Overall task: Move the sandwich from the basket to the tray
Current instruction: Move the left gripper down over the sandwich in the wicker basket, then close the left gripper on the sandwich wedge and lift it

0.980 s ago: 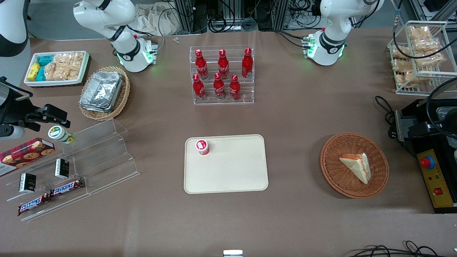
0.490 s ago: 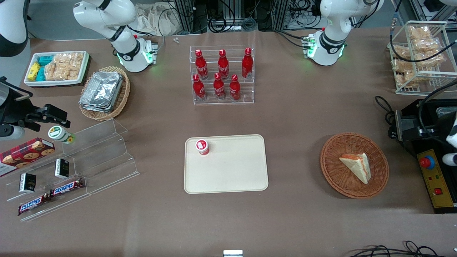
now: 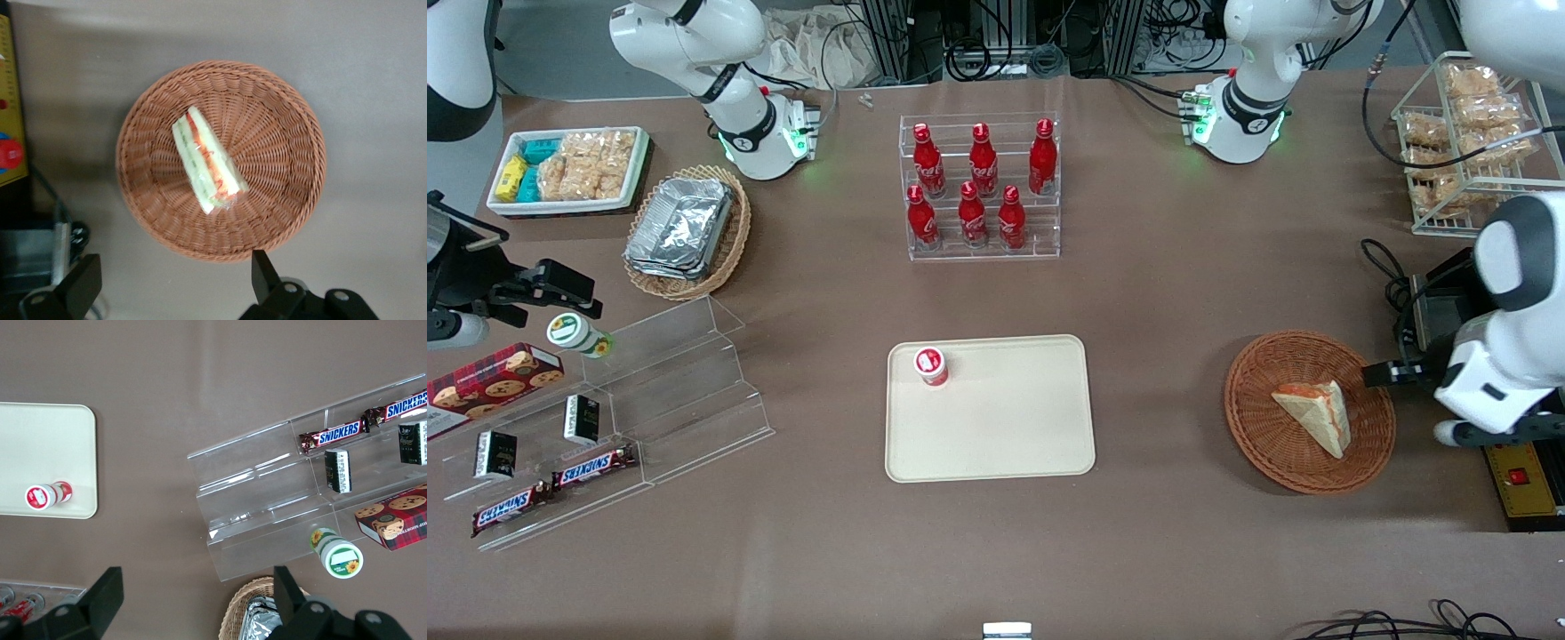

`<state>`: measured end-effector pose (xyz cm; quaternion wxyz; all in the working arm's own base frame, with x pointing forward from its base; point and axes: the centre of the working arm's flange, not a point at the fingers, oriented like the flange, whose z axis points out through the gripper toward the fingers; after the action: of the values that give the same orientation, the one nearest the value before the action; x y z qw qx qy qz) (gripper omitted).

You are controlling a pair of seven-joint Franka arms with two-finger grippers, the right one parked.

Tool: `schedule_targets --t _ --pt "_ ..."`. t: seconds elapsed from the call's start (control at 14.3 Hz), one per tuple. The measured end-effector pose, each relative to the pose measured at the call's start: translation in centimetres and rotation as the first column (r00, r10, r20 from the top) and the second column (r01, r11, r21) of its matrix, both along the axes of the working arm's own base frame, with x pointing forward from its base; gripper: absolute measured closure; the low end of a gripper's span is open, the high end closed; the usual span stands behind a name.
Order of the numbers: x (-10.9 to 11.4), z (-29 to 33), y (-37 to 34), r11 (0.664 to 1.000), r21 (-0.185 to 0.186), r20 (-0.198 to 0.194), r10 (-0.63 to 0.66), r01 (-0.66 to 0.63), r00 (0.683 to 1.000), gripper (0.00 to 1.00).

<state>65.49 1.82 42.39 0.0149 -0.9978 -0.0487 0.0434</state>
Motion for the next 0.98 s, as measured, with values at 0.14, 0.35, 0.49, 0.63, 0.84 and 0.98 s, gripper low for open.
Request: schedule_targets --t 0.14,0.35,0.49,0.63,0.84,0.98 --pt "-0.2 -1.7 -0.2 1.0 0.001 -0.007 0.026 -0.026 1.0 0.0" --pt "0.2 -4.2 -0.2 0.994 0.006 -0.011 0.11 -0.11 0.994 0.0" --pt "0.8 -6.8 -0.4 0.977 0.012 -0.013 0.211 -0.211 0.977 0.0" --pt "1.2 -9.2 -1.1 0.956 0.015 -0.017 0.295 -0.294 0.955 0.0" --pt "1.3 -11.5 -1.8 0.937 0.025 -0.035 0.349 -0.349 0.936 0.0" --pt "1.3 -12.5 -1.7 0.93 0.027 -0.039 0.367 -0.366 0.93 0.0"
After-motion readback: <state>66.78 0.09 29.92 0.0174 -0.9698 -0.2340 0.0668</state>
